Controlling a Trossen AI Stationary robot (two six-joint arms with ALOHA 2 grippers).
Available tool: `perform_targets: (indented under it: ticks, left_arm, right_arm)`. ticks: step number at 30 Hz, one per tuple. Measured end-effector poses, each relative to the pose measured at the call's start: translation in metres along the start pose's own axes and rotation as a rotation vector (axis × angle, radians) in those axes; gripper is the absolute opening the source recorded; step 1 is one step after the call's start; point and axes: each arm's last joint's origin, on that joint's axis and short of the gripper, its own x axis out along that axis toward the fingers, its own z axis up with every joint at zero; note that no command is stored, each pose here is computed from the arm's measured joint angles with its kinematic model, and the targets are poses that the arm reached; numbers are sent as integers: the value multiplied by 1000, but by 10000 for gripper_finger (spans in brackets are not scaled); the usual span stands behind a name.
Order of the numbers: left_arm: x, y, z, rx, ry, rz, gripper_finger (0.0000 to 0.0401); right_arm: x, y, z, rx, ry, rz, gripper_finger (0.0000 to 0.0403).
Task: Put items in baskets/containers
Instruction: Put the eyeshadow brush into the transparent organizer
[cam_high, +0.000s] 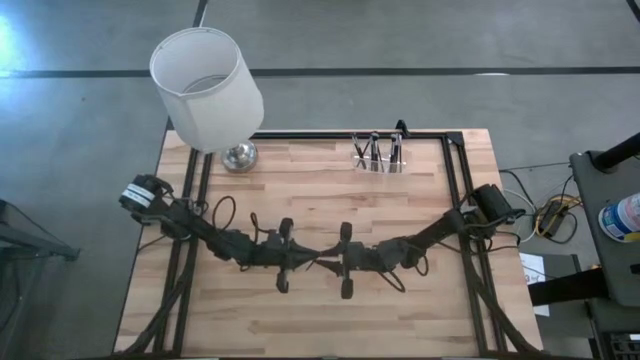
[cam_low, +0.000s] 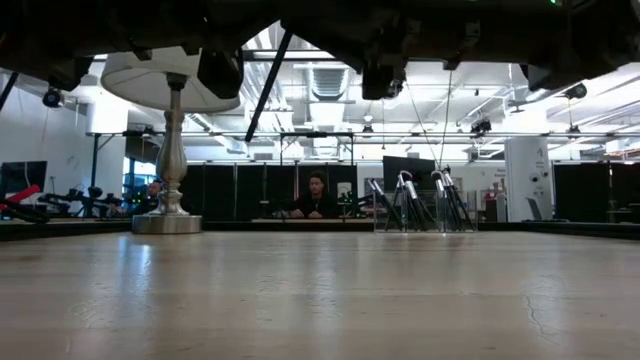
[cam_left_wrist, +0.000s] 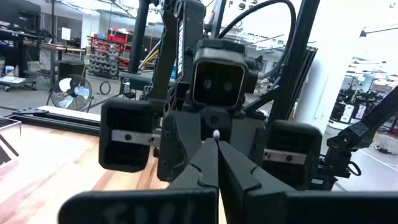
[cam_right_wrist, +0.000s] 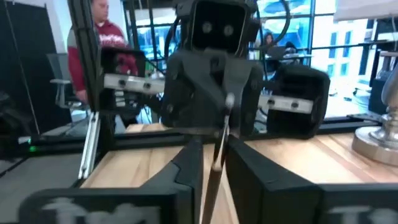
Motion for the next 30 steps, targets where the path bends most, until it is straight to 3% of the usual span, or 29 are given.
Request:
perform_targets:
  ticks: [9, 14, 20, 26, 30]
  left_arm:
    - [0, 0, -1, 10, 4, 1, 0]
    - [0, 0, 1, -29, -5, 13, 3]
    - [-5, 2, 18, -12, 41, 22, 44]
    - [-25, 14, 46, 63, 72, 62, 73]
    - [-49, 25, 53, 102, 77, 74, 72]
  right_arm:
    - [6, -3, 1, 0, 16, -16, 17]
    - [6, -4, 1, -2, 19, -21, 15]
    - [3, -10, 2, -28, 61, -51, 14]
    - [-2, -33, 23, -72, 90, -143, 13]
    - [-8, -73, 50, -71, 160, -273, 12]
